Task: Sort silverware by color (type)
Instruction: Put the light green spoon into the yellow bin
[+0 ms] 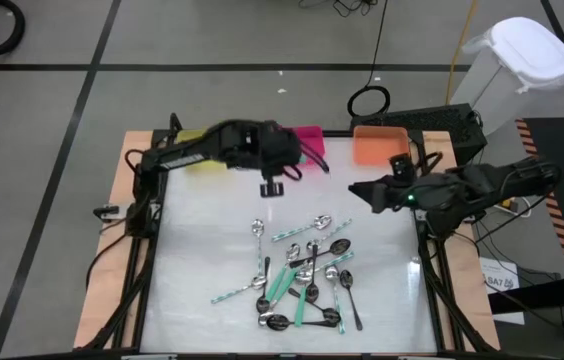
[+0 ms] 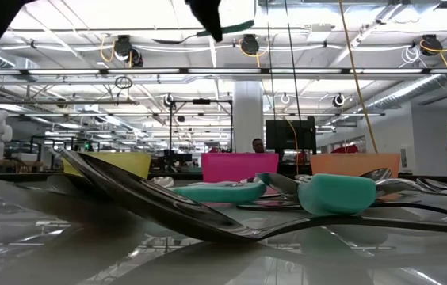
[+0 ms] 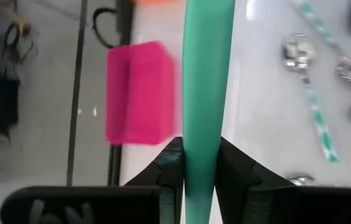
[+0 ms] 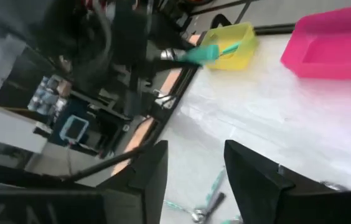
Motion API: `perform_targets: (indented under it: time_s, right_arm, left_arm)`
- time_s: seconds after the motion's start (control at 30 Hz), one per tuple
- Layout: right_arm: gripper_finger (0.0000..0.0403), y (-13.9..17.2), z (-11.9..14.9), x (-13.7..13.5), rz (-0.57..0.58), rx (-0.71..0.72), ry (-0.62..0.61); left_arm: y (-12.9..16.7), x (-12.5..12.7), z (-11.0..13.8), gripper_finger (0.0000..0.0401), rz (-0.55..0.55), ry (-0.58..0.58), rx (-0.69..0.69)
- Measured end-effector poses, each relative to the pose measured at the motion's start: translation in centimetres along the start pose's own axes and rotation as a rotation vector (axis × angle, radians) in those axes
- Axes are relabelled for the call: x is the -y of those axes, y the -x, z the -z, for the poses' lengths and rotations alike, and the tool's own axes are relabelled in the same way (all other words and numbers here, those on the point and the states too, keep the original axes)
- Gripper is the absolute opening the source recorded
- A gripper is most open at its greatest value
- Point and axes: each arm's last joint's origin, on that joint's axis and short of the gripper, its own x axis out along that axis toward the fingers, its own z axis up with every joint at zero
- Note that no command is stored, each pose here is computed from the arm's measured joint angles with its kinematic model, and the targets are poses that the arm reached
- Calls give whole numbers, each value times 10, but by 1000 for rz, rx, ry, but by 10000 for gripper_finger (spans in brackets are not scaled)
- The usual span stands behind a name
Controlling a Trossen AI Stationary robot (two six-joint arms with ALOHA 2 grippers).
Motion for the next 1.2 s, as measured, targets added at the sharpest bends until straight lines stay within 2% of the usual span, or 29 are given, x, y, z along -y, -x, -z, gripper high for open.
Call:
perform_targets:
  time_s: [0.13,0.23,0.4,0.57,0.67,0.87,1.2]
  right_arm:
    - [155,11,-5,8,14,-6,67]
    - [155,17,-7,12,23,-10,132]
    - [155,24,-10,17,30,-14,201]
    - [155,26,-11,22,80,24,267]
    - [155,25,-15,23,120,104,213]
    - [155,23,-24,25,185,260,108]
    - [155,16,-29,26,212,334,-13]
  left_arm:
    - [-9,-28,9,59,-20,95,-54]
    - [-15,-48,16,59,9,156,-71]
    - [-24,-85,30,59,-8,220,-106]
    - [-34,-132,54,59,47,283,-129]
    - [-38,-160,73,59,44,321,-152]
    - [-41,-211,116,59,77,513,-163]
    - [-38,-249,156,59,106,581,-140]
